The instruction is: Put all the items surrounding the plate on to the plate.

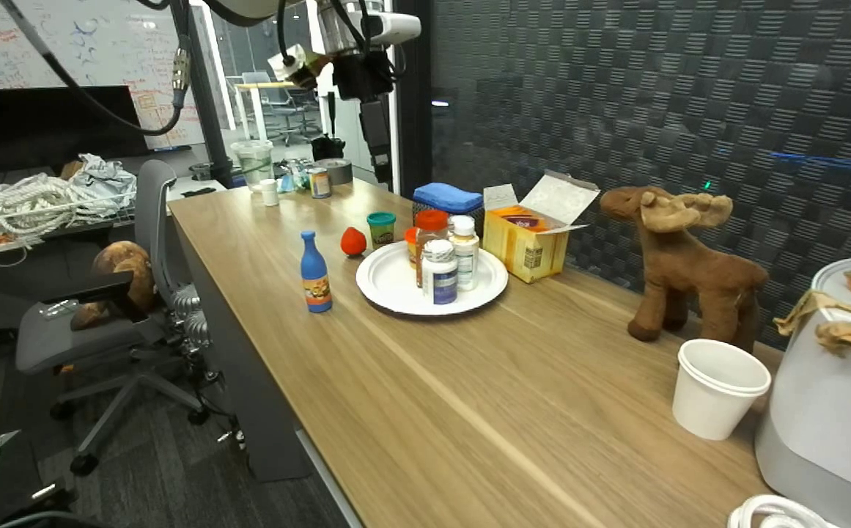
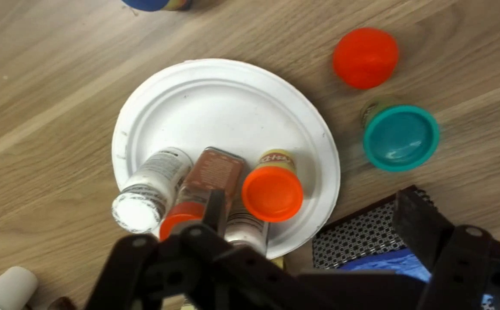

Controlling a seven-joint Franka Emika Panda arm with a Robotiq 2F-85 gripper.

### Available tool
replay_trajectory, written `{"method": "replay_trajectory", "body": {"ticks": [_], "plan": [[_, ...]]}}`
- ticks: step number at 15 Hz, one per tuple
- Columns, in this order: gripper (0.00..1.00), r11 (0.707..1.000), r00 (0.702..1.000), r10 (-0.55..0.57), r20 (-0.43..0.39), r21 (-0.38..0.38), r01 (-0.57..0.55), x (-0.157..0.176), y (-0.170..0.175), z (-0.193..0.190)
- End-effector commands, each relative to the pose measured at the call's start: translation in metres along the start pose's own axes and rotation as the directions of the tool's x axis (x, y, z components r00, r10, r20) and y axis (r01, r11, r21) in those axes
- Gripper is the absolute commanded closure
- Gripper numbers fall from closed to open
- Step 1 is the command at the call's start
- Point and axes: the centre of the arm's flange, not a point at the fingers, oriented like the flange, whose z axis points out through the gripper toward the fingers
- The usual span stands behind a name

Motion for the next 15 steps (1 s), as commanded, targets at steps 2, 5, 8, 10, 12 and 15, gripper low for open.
{"method": "replay_trajectory", "body": {"ticks": [2, 5, 8, 10, 12, 15], "plan": [[0.00, 0.989, 0.989, -0.144, 0.043, 0.049, 0.142, 0.026, -0.036, 0.027], [0.00, 0.978, 0.979, -0.199, 0.042, 0.078, 0.195, 0.039, -0.055, 0.051], [0.00, 0.965, 0.969, -0.243, 0.032, 0.107, 0.238, 0.044, -0.070, 0.061], [0.00, 0.958, 0.965, -0.261, 0.024, 0.130, 0.256, 0.044, -0.078, 0.058], [0.00, 0.950, 0.961, -0.277, 0.026, 0.156, 0.270, 0.041, -0.082, 0.055], [0.00, 0.942, 0.953, -0.299, 0.055, 0.179, 0.285, 0.031, -0.087, 0.057]]}}
